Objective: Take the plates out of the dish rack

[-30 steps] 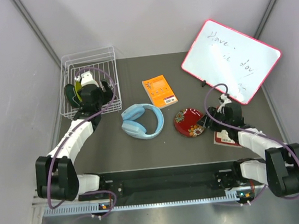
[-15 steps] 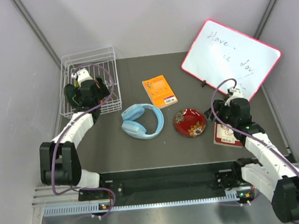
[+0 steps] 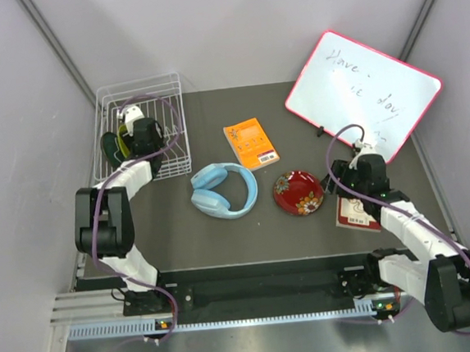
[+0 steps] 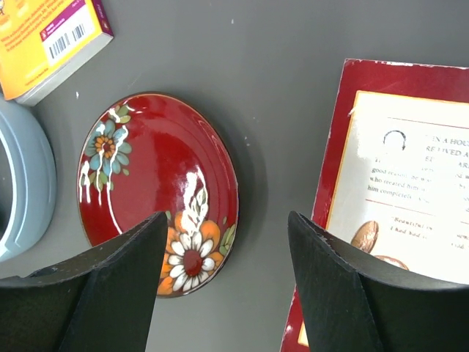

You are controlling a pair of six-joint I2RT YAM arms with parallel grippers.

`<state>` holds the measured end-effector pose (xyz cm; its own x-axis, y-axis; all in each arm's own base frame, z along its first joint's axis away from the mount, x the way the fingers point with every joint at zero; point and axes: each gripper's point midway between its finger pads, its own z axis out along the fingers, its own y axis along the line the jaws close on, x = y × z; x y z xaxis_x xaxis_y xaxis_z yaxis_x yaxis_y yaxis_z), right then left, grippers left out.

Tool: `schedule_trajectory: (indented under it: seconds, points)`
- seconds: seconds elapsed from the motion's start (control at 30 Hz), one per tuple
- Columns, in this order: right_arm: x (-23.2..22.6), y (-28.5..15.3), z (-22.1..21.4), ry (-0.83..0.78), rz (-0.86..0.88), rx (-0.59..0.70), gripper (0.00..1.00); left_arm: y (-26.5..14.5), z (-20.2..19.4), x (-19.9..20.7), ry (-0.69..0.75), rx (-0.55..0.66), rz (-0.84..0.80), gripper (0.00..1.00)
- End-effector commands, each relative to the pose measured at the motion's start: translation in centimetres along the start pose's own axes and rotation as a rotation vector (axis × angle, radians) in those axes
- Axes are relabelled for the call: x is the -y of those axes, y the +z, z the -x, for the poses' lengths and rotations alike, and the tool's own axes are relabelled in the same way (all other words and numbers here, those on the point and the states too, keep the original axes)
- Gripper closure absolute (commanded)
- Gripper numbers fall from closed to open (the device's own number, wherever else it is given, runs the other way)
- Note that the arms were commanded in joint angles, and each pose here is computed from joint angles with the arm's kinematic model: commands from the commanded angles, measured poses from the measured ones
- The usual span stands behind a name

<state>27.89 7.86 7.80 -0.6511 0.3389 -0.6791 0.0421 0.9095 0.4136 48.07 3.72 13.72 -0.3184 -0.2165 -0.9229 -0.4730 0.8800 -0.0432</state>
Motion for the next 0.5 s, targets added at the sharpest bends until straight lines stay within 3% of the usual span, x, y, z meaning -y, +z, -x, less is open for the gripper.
schedule_trajectory:
  seconds: [0.0, 0.03, 0.1, 0.17, 0.2, 0.3, 0.47]
  points:
    - [-0.6, 0.7, 0.4, -0.018, 0.035, 0.026, 0.34, 1.4, 3.0, 0.0, -0.027, 0.087, 0.025, 0.49]
    - [-0.5, 0.8, 0.3, -0.018, 0.032, 0.019, 0.33, 1.5, 3.0, -0.1, -0.028, 0.087, 0.033, 0.5]
    - [-0.4, 0.9, 0.2, -0.022, 0.03, 0.015, 0.34, 1.6, 2.8, -0.3, -0.028, 0.08, 0.044, 0.65]
    - [-0.3, 1.0, 0.1, -0.027, 0.026, 0.01, 0.33, 1.6, 2.7, -0.5, -0.027, 0.079, 0.047, 0.67]
    - [-0.3, 1.0, 0.0, -0.027, 0.027, 0.008, 0.34, 1.5, 2.5, -0.6, -0.025, 0.078, 0.051, 0.79]
    - [-0.2, 1.1, -0.1, -0.027, 0.026, 0.006, 0.33, 1.1, 2.6, -0.7, -0.028, 0.081, 0.043, 0.98]
    - [-0.1, 1.2, -0.6, -0.027, 0.024, -0.012, 0.33, -0.3, 4.5, -1.1, 0.032, 0.127, 0.063, 1.0]
